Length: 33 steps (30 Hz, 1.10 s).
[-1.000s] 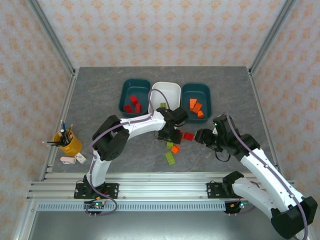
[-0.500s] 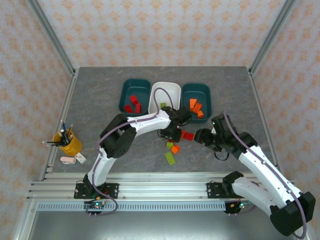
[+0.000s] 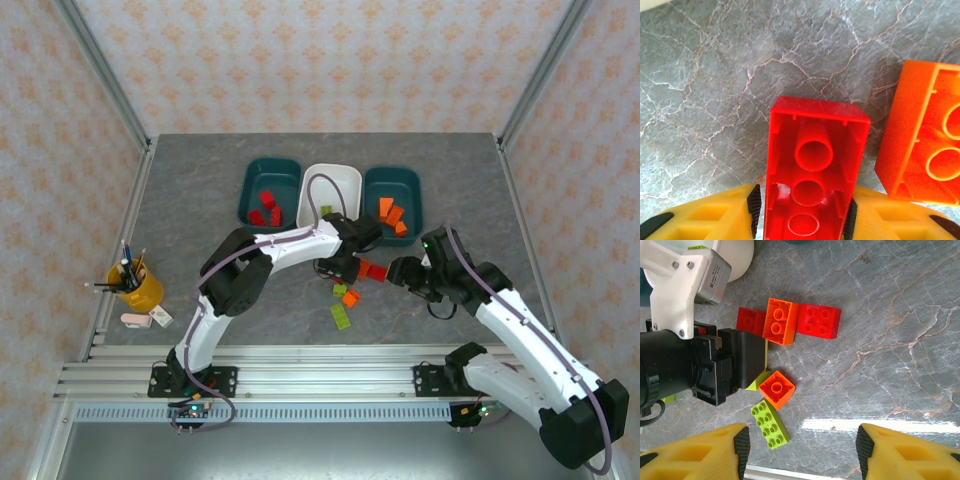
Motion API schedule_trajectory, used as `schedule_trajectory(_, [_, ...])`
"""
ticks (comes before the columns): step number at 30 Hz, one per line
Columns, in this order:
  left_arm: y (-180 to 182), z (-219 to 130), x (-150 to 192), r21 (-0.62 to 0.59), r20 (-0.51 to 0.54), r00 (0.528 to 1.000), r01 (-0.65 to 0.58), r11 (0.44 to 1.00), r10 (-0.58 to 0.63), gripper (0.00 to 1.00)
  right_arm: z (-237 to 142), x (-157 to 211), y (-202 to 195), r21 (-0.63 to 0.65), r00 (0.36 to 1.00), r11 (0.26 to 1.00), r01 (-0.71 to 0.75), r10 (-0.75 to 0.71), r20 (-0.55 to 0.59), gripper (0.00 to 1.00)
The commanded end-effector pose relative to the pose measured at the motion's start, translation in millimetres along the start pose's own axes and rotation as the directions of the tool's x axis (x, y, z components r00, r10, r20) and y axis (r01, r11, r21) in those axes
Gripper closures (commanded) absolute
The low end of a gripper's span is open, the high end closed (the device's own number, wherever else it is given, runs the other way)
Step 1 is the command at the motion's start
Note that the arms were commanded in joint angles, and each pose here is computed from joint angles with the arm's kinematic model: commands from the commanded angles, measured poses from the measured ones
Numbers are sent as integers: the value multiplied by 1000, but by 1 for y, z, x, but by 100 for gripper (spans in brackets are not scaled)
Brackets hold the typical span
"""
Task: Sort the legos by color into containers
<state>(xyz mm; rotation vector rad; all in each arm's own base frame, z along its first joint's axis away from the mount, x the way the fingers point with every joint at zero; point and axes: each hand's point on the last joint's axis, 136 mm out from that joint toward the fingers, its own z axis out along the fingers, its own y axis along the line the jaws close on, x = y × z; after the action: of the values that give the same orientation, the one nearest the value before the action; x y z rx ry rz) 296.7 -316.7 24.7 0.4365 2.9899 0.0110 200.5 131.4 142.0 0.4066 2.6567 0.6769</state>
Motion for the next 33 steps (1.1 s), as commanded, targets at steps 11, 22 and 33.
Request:
schedule_trajectory(11, [9, -15, -11, -60, 44, 999, -15, 998, 18, 71, -5, -6, 11, -30, 1000, 999, 10, -10, 19, 40])
schedule_trajectory(22, [65, -125, -3, 21, 174, 969, 175, 984, -176, 71, -13, -17, 48, -82, 987, 984, 158, -156, 29, 41])
schedule_trajectory(33, [175, -111, -98, 130, 150, 857, 476, 870, -492, 71, 24, -28, 160, -179, 946, 930, 321, -325, 8, 41])
